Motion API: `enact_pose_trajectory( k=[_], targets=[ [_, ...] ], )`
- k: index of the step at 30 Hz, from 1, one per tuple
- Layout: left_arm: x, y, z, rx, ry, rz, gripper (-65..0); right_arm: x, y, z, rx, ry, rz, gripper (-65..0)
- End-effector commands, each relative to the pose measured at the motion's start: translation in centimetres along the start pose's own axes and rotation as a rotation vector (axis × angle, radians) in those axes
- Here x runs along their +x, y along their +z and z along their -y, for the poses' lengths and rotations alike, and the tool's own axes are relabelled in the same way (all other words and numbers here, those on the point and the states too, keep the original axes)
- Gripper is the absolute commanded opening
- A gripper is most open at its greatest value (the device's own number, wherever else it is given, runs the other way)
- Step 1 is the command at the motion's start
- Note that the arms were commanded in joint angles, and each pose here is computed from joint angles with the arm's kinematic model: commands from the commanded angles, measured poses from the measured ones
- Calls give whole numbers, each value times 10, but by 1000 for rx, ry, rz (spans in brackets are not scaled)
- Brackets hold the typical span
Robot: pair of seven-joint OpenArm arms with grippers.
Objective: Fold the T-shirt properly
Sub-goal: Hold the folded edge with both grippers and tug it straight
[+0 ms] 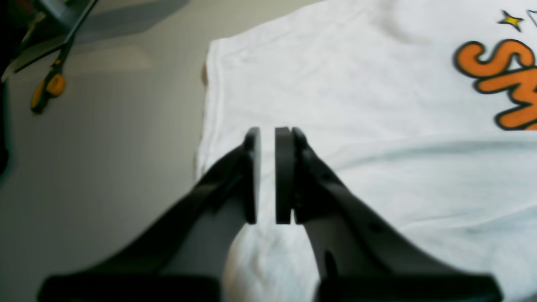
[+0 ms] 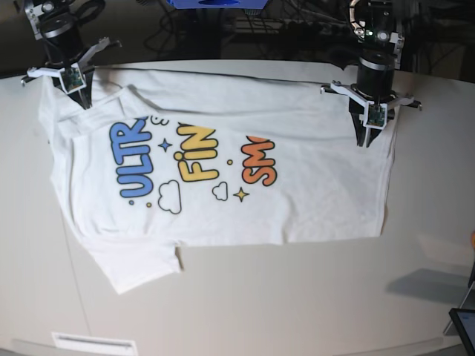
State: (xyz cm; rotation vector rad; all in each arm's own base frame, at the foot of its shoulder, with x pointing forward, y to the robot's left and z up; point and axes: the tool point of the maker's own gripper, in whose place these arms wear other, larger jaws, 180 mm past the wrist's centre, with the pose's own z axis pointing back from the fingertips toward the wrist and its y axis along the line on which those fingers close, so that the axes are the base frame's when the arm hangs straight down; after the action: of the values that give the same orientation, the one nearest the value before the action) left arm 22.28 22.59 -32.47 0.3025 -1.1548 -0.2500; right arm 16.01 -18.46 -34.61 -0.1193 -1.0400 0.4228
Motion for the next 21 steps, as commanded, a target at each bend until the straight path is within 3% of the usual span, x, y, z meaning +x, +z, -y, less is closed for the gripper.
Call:
enact_pose_trajectory(
  k=[1,6,10,16,21],
  targets=[
    [5,0,-5,18,-16,28,-593,8,4,-1,2,-2,36,-633],
    [-7,-1,-4,14,-13,-3,-593,1,10,-28,98,5,14,-624],
    [-26,1,-2,7,-12,-51,-593,0,15,-51,181,9,8,-532],
    [-40,2,-1,3,-12,-87,-593,6,14,-68,226,-4,29,-373],
    [-42,2,-1,2,-12,-91,-593,6,8,-83,257,48,16,-347]
  ],
)
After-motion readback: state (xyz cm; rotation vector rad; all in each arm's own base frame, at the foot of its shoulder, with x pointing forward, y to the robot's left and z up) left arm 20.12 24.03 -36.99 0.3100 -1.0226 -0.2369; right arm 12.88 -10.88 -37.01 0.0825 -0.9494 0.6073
